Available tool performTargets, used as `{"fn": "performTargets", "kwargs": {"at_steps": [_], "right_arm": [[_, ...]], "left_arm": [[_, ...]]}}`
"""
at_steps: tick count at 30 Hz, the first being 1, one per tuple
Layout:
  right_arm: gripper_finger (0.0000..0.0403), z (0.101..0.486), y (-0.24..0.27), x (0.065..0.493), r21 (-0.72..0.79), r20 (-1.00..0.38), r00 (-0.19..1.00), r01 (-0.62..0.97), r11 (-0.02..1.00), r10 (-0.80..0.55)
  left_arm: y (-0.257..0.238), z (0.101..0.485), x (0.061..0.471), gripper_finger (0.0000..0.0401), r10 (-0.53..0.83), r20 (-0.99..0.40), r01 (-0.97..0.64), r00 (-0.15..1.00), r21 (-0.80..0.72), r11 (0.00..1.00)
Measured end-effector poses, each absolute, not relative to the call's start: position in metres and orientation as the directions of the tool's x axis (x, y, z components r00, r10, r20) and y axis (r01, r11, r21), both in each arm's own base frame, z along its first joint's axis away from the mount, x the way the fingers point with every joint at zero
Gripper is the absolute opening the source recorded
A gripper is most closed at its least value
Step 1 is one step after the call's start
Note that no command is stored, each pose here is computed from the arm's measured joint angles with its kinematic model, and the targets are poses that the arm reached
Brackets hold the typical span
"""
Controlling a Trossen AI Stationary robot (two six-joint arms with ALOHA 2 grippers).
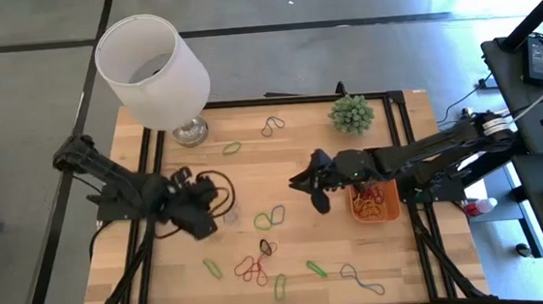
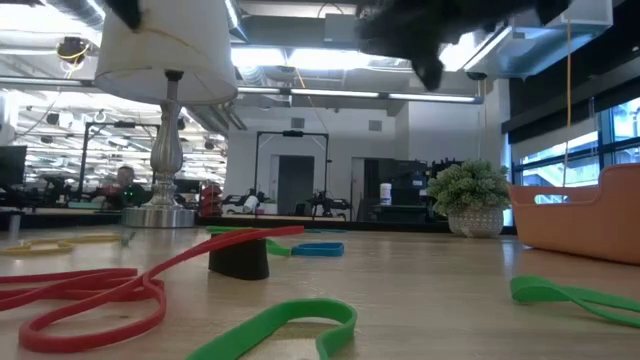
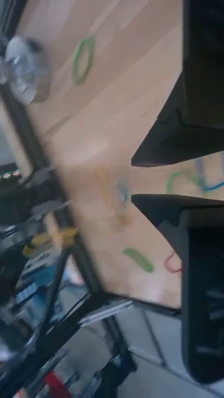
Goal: Pick and place rubber bands into bin
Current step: Put the yellow rubber band into the orange bin
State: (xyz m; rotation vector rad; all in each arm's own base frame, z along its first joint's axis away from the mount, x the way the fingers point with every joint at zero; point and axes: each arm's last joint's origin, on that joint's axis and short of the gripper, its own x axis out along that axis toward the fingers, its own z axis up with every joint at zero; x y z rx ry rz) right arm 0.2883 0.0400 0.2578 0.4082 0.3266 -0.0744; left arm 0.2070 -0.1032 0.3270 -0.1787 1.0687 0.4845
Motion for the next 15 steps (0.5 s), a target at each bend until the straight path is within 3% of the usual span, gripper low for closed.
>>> {"fn": "performTargets", "kwargs": {"at_steps": [8,15], "right_arm": [[0.012,0.252,0.047,0.33,0.365,-0.291,0.956,0.096,0.926,0.016],[0.0184,0.272,0.054,0.38,0.192,-0.238,0.971,0.049,0.98,-0.002]], "left_arm": [[-0.067,0.331,0.229,0.0002,0.286,-0.867,-0.296,0.408,0.171,0.94],[-0.032,0.336,0.251,0.0002,0.223,-0.839,-0.173,0.495,0.157,0.972]]}}
